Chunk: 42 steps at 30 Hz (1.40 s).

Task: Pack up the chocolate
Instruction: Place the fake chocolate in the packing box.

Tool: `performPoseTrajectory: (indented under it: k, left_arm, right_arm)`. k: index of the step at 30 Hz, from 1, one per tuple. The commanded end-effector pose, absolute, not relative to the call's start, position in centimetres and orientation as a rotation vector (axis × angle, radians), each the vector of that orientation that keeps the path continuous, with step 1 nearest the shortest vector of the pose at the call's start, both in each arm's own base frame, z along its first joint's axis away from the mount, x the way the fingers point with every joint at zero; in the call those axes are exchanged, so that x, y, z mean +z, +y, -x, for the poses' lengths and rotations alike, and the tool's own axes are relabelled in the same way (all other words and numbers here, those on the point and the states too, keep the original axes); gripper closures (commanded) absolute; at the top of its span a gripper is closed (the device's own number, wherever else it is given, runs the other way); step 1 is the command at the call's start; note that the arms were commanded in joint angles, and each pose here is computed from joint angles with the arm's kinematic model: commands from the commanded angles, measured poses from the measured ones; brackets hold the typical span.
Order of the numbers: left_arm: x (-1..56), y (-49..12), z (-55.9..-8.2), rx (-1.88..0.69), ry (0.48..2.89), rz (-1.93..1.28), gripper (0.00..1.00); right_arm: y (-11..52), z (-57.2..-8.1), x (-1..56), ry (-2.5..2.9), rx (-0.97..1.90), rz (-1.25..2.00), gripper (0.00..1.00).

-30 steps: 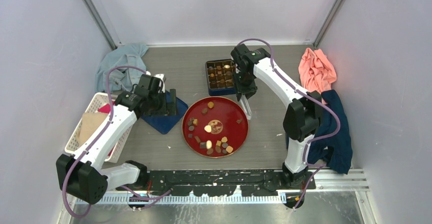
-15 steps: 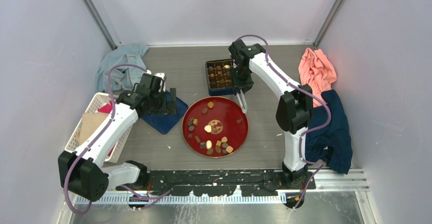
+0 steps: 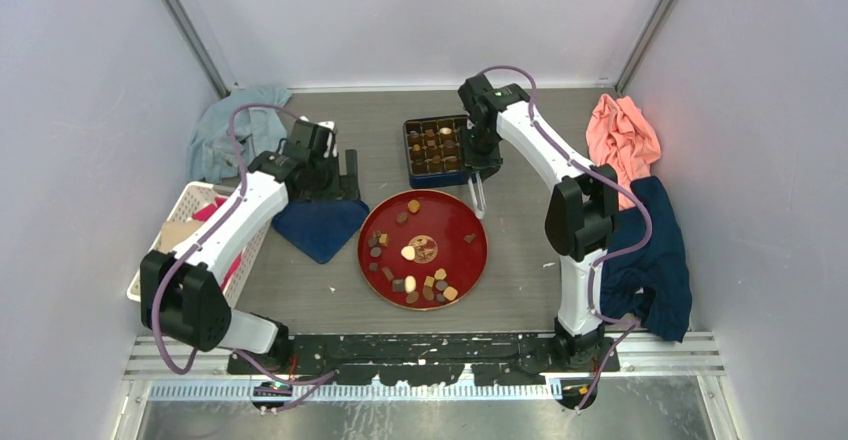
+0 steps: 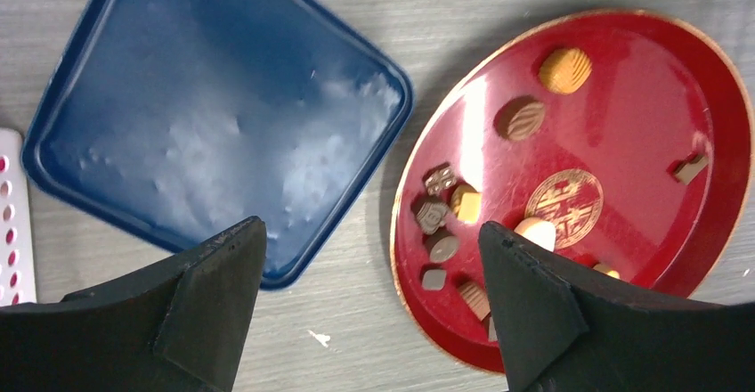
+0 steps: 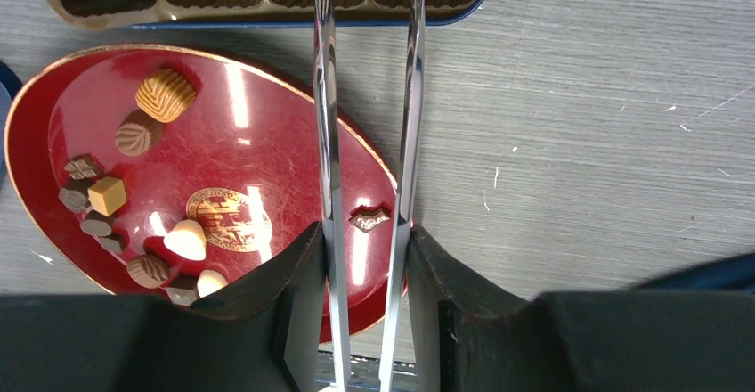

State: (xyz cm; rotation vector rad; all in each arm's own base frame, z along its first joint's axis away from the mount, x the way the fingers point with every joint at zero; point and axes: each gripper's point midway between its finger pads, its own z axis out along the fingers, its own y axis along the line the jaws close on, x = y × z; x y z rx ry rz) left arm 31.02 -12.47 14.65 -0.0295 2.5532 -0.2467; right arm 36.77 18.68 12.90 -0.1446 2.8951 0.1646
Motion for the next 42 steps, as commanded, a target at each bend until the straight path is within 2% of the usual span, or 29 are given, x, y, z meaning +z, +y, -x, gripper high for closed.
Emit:
performPoseTrajectory:
  k: [1,11,23,42]
  left_arm:
    - [17.8,-13.4,-34.1,-0.296,2.461,0.007,0.1]
    - [17.3,-13.7,-35.1,-0.311,2.492,-0.007,0.1]
    - [16.7,-13.0,-34.6,-0.35,2.507,0.051,0.1]
    - [16.2,-12.9,-34.0,-0.369,2.527,0.074,0.1]
  right_arm:
    - [19.4,-37.4,16.1,2.798,0.258,0.075,0.82]
    - [20.9,-37.6,15.3,2.819,0.352,0.115,0.8]
    - [21.6,-39.1,14.0,2.823,0.354,0.102,0.78]
    - [21.7,-38.5,11.1,2.894,0.354,0.116,0.72]
